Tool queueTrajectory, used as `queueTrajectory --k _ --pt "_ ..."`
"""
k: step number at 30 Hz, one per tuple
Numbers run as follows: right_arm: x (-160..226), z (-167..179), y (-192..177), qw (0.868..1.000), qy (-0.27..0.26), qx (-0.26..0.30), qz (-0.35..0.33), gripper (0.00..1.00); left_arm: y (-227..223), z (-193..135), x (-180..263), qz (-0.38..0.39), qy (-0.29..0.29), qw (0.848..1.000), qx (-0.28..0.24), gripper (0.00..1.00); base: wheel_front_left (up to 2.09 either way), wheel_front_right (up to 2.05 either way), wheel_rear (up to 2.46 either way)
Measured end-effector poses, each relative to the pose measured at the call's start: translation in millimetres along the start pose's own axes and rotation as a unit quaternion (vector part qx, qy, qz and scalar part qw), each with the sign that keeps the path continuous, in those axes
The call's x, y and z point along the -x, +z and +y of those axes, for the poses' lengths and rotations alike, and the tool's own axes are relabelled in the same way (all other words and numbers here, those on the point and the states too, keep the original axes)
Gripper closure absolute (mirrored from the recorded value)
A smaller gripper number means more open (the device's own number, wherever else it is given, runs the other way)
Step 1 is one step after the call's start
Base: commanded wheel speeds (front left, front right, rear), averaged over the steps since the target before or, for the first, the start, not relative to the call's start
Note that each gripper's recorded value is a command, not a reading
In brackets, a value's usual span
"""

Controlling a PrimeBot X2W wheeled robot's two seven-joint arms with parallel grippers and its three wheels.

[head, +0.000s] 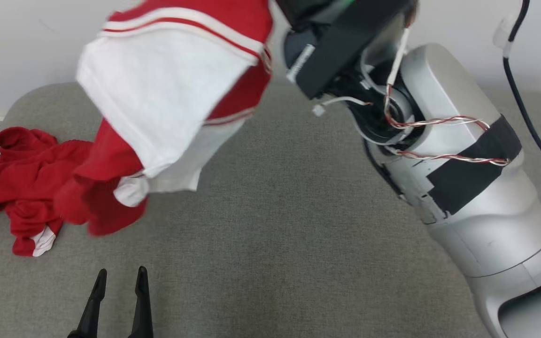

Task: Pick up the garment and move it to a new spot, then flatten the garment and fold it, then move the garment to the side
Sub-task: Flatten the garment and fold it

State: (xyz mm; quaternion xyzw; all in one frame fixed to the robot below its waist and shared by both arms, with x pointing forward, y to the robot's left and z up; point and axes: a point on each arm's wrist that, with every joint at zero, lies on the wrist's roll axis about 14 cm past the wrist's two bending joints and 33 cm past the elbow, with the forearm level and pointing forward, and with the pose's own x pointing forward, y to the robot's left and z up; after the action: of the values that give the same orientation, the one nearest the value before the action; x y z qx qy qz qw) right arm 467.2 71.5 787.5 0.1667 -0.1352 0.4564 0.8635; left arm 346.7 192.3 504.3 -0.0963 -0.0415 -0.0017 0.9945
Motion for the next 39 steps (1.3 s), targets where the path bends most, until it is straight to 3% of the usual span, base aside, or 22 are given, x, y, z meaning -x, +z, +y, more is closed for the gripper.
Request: queueTrajectory --k 3,6,10,14,27,34,39 --pt "23.8 -49.9 -30.9 0.996 -0.073 -0.002 0.044 1.0 -2.4 -1.9 -1.1 0.003 -0.003 1.0 0.001 0.0 0.0 0.0 0.0" --pt "65.7 -103.0 -70.7 0.983 -0.155 -0.007 0.098 1.0 -5.7 -6.0 -4.1 0.008 -0.01 1.0 0.003 0.0 0.0 0.0 0.0" --pt "139.8 -165.5 -114.4 0.952 -0.264 -0.014 0.156 1.0 -11.4 -15.6 -9.0 0.015 -0.024 1.0 0.007 0.0 0.0 0.0 0.0" --pt "204.9 -201.7 -135.4 0.921 -0.345 -0.017 0.179 1.0 -14.7 -22.3 -12.3 0.019 -0.035 0.999 0.009 0.0 0.0 0.0 0.0" --pt "311.5 -233.9 -140.1 0.867 -0.469 -0.03 0.163 1.0 -15.9 -35.4 -12.6 0.021 -0.056 0.998 0.008 0.0 0.0 0.0 0.0" --pt "310.6 -225.7 -126.2 0.876 -0.463 -0.038 0.131 1.0 -12.1 -31.1 -6.3 0.017 -0.05 0.999 0.006 0.0 0.0 0.0 0.0" --pt "331.7 -215.0 -114.6 0.873 -0.473 -0.042 0.113 1.0 -10.8 -25.2 1.5 0.017 -0.04 0.999 0.005 0.0 0.0 0.0 0.0"
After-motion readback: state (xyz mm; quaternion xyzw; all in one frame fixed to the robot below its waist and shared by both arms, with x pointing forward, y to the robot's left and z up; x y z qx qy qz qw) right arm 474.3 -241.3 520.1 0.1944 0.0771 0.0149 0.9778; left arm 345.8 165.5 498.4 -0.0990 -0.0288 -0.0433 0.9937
